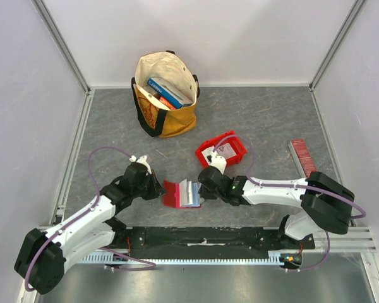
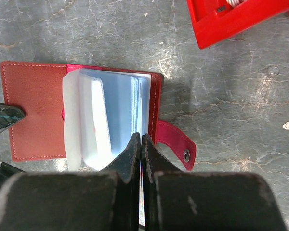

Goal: Put the credit cards into the card holder
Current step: Open the card holder at the center of the board.

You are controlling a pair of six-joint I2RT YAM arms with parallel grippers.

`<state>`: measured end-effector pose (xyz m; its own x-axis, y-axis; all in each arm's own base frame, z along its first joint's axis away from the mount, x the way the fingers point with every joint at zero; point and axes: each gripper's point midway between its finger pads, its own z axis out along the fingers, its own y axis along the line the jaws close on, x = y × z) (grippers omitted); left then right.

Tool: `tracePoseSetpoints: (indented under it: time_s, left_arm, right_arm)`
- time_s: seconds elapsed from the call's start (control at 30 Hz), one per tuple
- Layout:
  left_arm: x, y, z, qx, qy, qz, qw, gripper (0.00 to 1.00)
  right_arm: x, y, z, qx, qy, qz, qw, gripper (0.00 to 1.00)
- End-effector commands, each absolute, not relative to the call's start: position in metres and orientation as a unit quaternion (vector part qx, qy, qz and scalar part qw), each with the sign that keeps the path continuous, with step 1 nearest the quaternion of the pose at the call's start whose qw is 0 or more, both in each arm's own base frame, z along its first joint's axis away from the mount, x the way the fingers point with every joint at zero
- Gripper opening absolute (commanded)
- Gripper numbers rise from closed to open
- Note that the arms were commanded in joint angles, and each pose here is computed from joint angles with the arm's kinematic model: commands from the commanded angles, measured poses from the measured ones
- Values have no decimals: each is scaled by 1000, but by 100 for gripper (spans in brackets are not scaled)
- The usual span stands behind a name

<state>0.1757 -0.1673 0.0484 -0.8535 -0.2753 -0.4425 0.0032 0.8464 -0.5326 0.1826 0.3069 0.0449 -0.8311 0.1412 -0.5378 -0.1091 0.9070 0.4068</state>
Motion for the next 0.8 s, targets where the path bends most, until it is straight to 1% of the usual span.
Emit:
tracePoseSetpoints:
  time_s: [0.0,0.33,0.53,0.6,0.77]
  left_arm:
    - [178,-166,48,-60,924,-264,270,2]
    - [176,-164,42,-61,928,-257,264,2]
    - [172,-163,32,-67,929,-258,255,2]
    - [170,-164,28,-69,930,-260,250,2]
    - [169,-165,19,-84,928,-266,246,2]
  right_arm:
    - [184,308,37,26,933,217,287,0]
    - [177,301,16,38,944,198,263,0]
    - [175,327,8,23,943,232,238,0]
    - [178,338,17,11,938,248,240,0]
    - [187,386,76,-35,898,346,268,0]
